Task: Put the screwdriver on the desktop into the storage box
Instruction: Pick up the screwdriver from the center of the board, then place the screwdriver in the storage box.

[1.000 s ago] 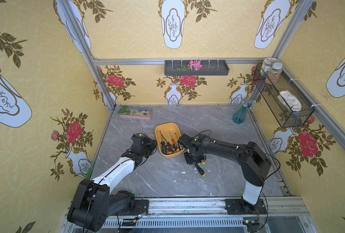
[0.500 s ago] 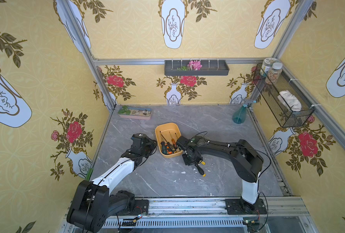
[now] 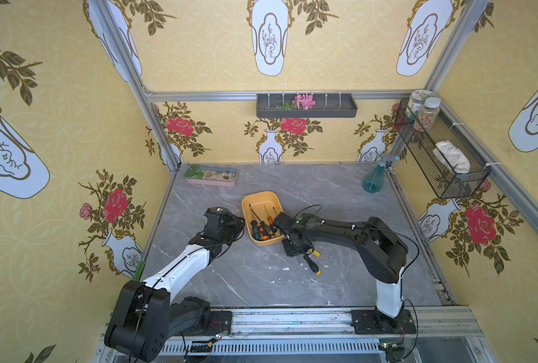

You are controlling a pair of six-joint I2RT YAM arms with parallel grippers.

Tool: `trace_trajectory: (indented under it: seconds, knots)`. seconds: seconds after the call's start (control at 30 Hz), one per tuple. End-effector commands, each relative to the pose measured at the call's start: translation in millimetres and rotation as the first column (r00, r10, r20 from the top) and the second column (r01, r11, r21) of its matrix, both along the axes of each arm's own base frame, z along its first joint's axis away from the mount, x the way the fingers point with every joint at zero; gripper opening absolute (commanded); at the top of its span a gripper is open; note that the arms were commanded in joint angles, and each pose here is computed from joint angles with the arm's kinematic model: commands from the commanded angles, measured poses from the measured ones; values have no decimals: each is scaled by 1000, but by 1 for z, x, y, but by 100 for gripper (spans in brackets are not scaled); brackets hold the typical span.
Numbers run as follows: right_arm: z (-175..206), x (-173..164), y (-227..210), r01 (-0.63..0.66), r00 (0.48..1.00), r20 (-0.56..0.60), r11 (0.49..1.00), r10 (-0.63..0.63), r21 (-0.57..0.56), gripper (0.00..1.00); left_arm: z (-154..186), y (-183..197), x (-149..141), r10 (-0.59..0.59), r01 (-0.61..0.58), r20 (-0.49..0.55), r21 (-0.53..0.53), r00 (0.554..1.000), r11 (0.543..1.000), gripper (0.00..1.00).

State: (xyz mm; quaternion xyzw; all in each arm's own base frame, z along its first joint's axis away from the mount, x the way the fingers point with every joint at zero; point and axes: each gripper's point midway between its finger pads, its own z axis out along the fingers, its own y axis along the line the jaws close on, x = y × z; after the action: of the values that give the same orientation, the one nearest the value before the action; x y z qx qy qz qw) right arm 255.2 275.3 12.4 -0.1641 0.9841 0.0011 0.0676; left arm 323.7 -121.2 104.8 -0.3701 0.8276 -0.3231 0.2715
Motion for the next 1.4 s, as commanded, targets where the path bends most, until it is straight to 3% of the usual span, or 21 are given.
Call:
trace_trajectory:
  seconds: [0.0, 0.57, 0.83, 1.13, 1.37]
  knots:
    - [-4, -19, -16, 10, 997, -74, 999, -14, -50, 16, -2, 0, 0, -3, 3, -5, 1, 1000, 1000, 42]
    - [57, -19, -10, 129, 992, 1, 986, -130, 109, 11, -8, -1, -3, -2, 2, -17, -10, 1000, 1000, 42]
    - [111, 12, 25, 74, 993, 79, 978, -91, 196, 10, -13, -3, -7, -23, 23, -19, -12, 1000, 1000, 43]
    - [106, 57, 83, -15, 995, 96, 974, -7, 227, 10, -14, -12, -8, -110, 110, -15, 2, 994, 994, 52]
    - [85, 103, 92, 27, 993, 103, 972, -52, 232, 10, -19, -16, -4, -143, 144, -32, 22, 989, 989, 55]
